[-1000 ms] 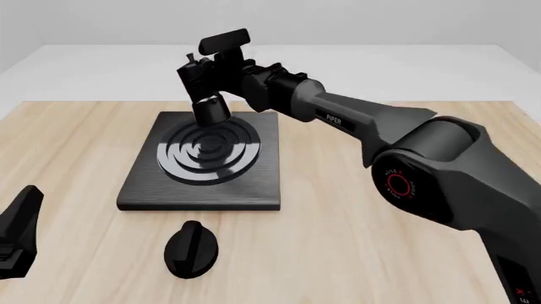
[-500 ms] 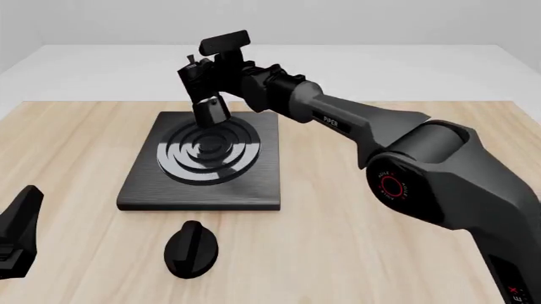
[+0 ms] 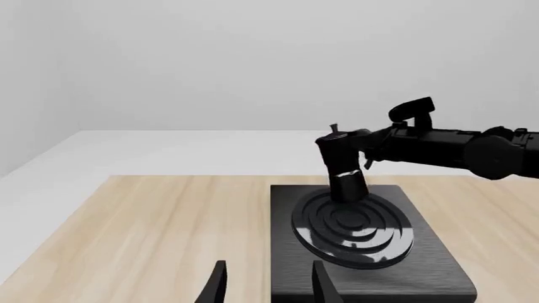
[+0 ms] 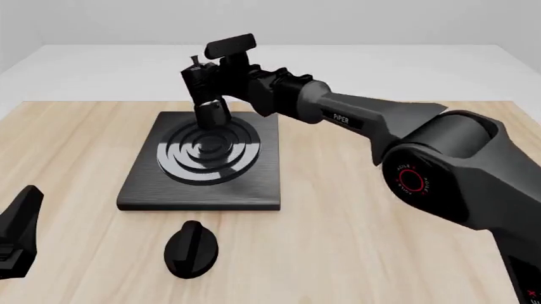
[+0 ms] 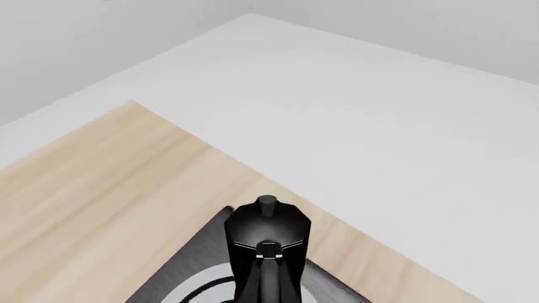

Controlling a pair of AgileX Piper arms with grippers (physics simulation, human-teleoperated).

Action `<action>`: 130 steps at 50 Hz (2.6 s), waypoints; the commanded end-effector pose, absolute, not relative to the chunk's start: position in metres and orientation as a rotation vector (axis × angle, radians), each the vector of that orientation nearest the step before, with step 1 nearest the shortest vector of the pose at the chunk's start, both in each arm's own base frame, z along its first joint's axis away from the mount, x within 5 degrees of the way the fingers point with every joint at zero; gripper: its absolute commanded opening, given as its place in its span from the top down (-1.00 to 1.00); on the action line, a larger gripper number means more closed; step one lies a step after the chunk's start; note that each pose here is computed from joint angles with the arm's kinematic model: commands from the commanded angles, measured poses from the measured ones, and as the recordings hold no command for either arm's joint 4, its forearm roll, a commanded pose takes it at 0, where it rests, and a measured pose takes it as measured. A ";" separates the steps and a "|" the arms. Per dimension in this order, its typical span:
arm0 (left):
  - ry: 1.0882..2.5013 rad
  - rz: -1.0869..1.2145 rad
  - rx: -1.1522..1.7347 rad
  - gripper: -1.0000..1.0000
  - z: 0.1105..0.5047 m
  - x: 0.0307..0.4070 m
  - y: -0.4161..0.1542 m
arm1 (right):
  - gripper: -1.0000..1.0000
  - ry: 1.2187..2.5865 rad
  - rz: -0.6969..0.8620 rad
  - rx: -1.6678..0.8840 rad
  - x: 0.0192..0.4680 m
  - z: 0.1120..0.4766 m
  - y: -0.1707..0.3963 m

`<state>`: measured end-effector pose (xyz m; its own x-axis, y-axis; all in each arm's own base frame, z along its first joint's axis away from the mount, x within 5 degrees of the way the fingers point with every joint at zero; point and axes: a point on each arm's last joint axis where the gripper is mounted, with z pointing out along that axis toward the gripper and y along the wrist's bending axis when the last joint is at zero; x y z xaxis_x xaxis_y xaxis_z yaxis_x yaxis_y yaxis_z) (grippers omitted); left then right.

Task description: Put both moka pots on the stove.

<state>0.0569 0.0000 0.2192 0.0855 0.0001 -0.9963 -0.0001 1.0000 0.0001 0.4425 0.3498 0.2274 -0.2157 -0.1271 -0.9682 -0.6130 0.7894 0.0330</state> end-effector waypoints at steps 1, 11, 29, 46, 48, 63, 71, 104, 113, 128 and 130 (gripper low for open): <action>1.485 0.000 0.000 -1.00 0.219 0.057 0.000 | 1.00 1.789 0.476 -0.580 0.433 0.218 0.334; 1.485 0.000 0.000 -1.00 0.219 0.057 0.000 | 1.00 1.815 0.476 -0.580 0.424 0.210 0.328; 1.485 0.000 0.000 -1.00 0.219 0.057 0.000 | 1.00 1.845 0.483 -0.603 0.408 0.195 0.327; 1.485 0.000 0.000 -1.00 0.219 0.057 0.000 | 1.00 1.869 0.481 -0.604 0.405 0.186 0.325; 1.485 0.000 0.000 -1.00 0.219 0.057 0.000 | 1.00 1.871 0.483 -0.605 0.405 0.185 0.326; 1.485 0.000 0.000 -1.00 0.219 0.057 0.000 | 1.00 1.876 0.481 -0.610 0.404 0.179 0.326; 1.485 0.000 0.000 -1.00 0.219 0.057 0.000 | 1.00 1.881 0.486 -0.611 0.401 0.176 0.327; 1.485 0.000 0.000 -1.00 0.219 0.057 0.000 | -1.00 1.923 0.536 -0.593 0.390 0.170 0.338; 1.485 0.000 0.000 -1.00 0.219 0.057 0.000 | -1.00 1.930 0.519 -0.583 0.389 0.171 0.325; 1.485 0.000 0.000 -1.00 0.219 0.057 0.000 | -1.00 1.935 0.548 -0.557 0.347 0.179 0.294; 1.485 0.000 0.000 -1.00 0.219 0.057 0.000 | -1.00 1.932 0.544 -0.558 0.343 0.180 0.289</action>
